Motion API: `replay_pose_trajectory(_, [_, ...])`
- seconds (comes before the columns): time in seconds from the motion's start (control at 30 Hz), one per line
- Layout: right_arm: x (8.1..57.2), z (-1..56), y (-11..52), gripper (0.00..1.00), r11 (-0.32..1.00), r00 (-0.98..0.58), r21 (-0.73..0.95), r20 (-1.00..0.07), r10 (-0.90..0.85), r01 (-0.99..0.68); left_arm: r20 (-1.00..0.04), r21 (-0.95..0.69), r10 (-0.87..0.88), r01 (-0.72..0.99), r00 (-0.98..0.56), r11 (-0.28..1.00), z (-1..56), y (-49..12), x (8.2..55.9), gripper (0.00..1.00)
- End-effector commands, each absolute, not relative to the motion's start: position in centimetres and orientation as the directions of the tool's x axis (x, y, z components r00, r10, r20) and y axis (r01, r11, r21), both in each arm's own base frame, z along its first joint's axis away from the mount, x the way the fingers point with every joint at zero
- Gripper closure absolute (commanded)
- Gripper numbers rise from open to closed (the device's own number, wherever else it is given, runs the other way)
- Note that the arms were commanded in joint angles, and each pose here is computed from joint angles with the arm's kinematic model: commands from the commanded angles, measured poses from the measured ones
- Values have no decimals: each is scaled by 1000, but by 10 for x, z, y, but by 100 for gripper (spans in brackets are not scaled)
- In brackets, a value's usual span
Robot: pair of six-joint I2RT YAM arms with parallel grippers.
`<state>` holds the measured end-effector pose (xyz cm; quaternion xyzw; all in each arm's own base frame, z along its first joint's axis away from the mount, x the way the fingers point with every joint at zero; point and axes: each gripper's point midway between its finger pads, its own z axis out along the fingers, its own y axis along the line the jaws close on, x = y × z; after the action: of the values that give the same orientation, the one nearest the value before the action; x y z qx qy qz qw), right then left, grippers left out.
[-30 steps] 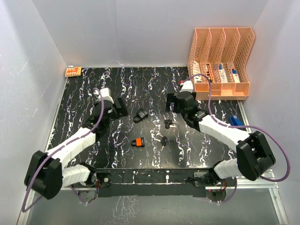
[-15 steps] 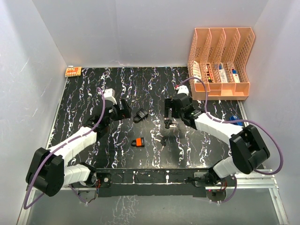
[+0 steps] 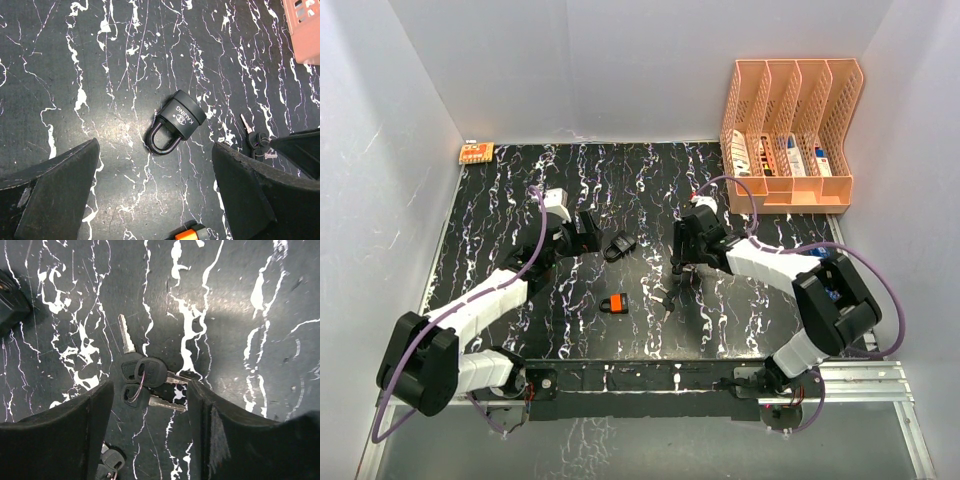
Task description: Unlock with the key
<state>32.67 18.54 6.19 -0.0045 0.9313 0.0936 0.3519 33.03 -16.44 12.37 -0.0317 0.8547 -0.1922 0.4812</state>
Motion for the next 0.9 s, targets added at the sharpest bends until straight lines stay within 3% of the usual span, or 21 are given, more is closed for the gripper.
replay_pose_trajectory(0.0, [333, 64, 204, 44, 967, -762, 240, -641, 91, -87, -817, -357, -229, 153, -529, 921, 125, -167, 329, 6])
replay_pose_trajectory(0.17, [332, 58, 207, 46, 963, -772, 253, -629, 92, -91, -819, -355, -232, 146, -525, 923, 126, -165, 330, 10])
replay_pose_trajectory(0.27, [332, 63, 206, 44, 962, -764, 256, -638, 98, -91, -818, -360, -237, 145, -524, 922, 127, -165, 329, 19])
replay_pose_trajectory(0.37, [333, 76, 205, 34, 960, -741, 265, -662, 113, -90, -815, -367, -248, 135, -524, 920, 130, -165, 330, 48])
replay_pose_trajectory(0.47, [334, 86, 204, 30, 958, -723, 271, -679, 124, -90, -810, -379, -261, 131, -525, 916, 133, -166, 329, 87])
replay_pose_trajectory(0.53, [334, 90, 203, 29, 958, -717, 274, -686, 128, -90, -807, -384, -265, 129, -528, 914, 136, -166, 329, 100])
replay_pose_trajectory(0.87, [329, 72, 205, 32, 960, -753, 266, -648, 110, -89, -798, -384, -259, 127, -543, 915, 133, -167, 327, 100])
